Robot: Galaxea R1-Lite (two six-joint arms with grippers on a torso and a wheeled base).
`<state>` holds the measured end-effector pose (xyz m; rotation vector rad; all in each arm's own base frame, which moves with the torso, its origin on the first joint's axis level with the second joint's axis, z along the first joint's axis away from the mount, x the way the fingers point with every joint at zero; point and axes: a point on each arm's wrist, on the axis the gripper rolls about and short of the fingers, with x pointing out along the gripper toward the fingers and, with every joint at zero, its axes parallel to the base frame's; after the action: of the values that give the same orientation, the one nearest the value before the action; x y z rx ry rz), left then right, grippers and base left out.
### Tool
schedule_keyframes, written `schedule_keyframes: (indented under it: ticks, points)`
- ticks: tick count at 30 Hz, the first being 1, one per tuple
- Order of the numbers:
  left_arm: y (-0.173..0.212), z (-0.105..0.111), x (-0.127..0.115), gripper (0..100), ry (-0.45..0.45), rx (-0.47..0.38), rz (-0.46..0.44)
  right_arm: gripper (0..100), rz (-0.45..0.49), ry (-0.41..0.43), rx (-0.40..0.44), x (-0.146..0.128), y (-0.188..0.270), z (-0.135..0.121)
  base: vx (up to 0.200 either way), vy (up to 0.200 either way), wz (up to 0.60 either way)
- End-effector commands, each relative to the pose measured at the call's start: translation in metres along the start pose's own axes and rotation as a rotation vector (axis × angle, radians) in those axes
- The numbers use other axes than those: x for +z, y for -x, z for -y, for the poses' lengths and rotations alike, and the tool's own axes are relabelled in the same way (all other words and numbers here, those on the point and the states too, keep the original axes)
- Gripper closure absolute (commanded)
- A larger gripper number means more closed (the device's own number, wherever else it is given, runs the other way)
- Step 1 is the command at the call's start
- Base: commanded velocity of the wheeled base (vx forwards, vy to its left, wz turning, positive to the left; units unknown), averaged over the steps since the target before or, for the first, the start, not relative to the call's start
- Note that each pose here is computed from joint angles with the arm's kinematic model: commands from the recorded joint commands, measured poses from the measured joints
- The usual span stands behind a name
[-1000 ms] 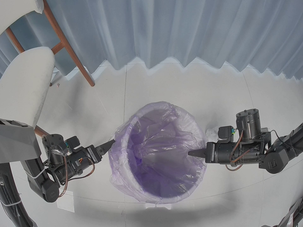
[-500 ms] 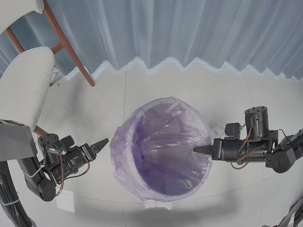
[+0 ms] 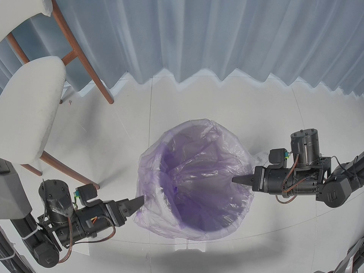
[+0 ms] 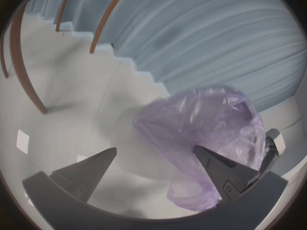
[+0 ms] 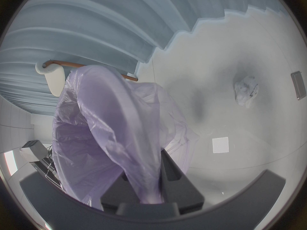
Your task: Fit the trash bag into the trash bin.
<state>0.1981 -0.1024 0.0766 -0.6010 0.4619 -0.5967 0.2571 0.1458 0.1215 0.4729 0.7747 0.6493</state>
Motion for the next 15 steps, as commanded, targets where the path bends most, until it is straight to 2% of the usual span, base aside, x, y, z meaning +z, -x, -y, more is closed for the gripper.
schedule_keyframes:
  ticks: [1,5,8,9,15]
  points:
    - [0.01,0.011,-0.012,0,0.004,-0.041,-0.056,100,-0.009,-0.004,-0.008,-0.001,-0.006,0.003,0.0,0.0,0.0]
    - [0.003,0.006,-0.018,0,0.004,-0.02,-0.087,100,-0.007,-0.003,-0.005,-0.001,-0.005,0.002,0.0,0.0,0.0]
    - [0.0,0.0,-0.02,0,0.009,0.013,-0.098,100,0.002,-0.001,-0.002,0.001,-0.004,0.0,0.0,0.0,0.0]
    - [-0.002,-0.007,-0.021,0,0.02,0.047,-0.101,100,0.011,0.002,0.005,0.003,-0.002,-0.002,0.0,0.0,0.0]
    - [0.001,-0.034,-0.006,0,0.059,0.153,-0.033,100,0.02,-0.009,0.01,0.005,0.0,-0.003,0.0,0.0,0.0]
